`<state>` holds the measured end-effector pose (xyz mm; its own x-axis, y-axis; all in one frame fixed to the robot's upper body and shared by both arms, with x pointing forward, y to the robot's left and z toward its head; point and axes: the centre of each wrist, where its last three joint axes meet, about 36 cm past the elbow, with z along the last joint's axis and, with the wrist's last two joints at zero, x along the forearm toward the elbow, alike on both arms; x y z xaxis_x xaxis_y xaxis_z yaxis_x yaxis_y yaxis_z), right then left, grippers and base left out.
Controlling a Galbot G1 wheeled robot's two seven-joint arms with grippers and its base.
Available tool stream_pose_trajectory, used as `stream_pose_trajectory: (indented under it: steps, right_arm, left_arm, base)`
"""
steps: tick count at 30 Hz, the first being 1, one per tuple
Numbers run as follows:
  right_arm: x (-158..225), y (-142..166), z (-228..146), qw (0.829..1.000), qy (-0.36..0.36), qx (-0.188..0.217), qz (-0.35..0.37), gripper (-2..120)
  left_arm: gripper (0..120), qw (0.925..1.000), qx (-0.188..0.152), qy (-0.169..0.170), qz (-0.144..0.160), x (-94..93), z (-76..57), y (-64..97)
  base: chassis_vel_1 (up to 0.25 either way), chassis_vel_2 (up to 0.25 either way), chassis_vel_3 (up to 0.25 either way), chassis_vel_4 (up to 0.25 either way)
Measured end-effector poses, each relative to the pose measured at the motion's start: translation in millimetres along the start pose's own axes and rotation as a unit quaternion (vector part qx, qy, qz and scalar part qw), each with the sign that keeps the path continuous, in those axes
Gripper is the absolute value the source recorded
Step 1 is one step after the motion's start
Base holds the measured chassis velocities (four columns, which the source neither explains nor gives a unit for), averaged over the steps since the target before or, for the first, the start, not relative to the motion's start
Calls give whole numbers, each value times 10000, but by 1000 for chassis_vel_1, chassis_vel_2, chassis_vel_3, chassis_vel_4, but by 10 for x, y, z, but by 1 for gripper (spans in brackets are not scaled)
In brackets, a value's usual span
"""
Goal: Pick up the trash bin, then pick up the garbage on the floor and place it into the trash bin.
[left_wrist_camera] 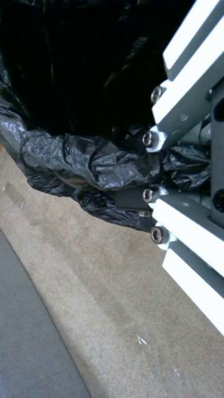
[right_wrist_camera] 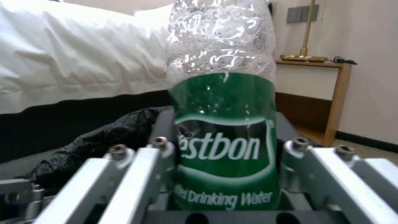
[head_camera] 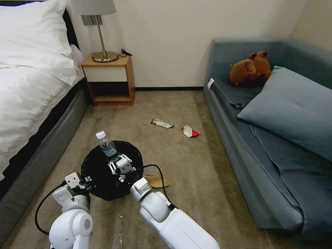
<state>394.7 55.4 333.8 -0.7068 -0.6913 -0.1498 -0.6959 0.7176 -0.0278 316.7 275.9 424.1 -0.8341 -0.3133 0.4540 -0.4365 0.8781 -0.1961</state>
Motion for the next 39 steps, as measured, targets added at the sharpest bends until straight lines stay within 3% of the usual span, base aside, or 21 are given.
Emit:
stream_pose_trajectory:
  steps: [2, 17, 28, 39]
  right_arm:
    - [6, -1, -15, 10000, 8, -9, 8, 48]
    - [2, -4, -59, 10000, 20, -5, 27, 98]
    - [-1, -130, -179, 9999, -68, 5, 138, 100]
    - [125, -468, -467, 9967, -163, 27, 799, 100]
  left_arm:
    - [1, 10000, -1, 1, -1, 2, 5, 3]
    - [1, 10000, 10, -16, 16, 14, -7, -6]
    - [1, 10000, -39, -19, 6, -3, -50, 3]
    - [1, 9999, -69, -135, 30, -56, -233, 8]
  base:
    - [0, 0, 0, 0]
    - [0, 0, 0, 0]
    - [0, 0, 0, 0]
    - [0, 0, 0, 0]
